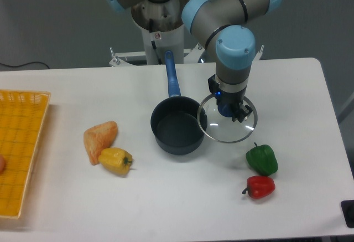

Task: Place the lid on the table
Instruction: 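Carry the glass lid by its knob away from the saucepan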

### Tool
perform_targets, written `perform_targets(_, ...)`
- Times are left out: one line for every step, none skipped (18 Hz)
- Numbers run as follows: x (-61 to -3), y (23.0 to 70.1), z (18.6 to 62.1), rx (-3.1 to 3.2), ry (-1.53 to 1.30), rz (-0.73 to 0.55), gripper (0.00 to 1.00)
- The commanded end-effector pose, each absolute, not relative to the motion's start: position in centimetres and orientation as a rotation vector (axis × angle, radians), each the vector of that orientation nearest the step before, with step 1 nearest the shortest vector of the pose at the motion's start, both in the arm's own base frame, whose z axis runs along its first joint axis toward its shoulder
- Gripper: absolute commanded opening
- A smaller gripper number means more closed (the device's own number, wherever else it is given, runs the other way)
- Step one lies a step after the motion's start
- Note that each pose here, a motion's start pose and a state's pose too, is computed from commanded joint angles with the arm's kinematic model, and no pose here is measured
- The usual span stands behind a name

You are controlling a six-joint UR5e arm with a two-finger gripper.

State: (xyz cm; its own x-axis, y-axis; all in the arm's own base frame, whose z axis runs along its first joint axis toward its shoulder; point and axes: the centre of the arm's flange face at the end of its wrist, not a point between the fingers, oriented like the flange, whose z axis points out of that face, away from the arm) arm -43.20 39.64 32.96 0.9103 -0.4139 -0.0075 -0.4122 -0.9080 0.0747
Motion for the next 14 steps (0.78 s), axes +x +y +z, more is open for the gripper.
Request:
perform_targets(-43.1,39.5,32.8,3.001,-0.65,-0.03,0.55)
perform_targets(-43.1,39.5,32.7,2.999,-0.65,-0.026,0.55)
perform_targets(-43.1,39.5,32.7,2.998,-0.65,-0.026,0.55)
perform_targets(-43.1,39.5,32.7,2.997,-0.649,-0.027,0.55)
perform_targets(-43.0,39.4,32.5,2.995,-0.652,-0.02,0.55)
perform_targets(-42.9,39.4,32.4,2.993,-0.665,-0.017,0.55)
perform_targets(-43.0,39.2,32.4,2.987,-0.686,-0.016,0.55)
perform_targets(-43.4,38.8,32.3,2.985,-0.7,-0.012,0.55)
perform_targets(-43.4,38.6,32.0,2.98,-0.711,-0.002,0.55)
perform_targets(-43.5,38.0,31.4,2.974,-0.72,0.013,0.54)
perform_targets(-43.8,37.4,31.0,2.972,-0.729,0.024,0.55)
perform_targets(-44.1,36.9,30.9,2.967,-0.75,0.026,0.55)
perform_targets(-44.2,36.6,30.8,2.963,-0.764,0.032,0.55)
perform_targets(-44.6,36.2,30.8,2.963,-0.766,0.031,0.54)
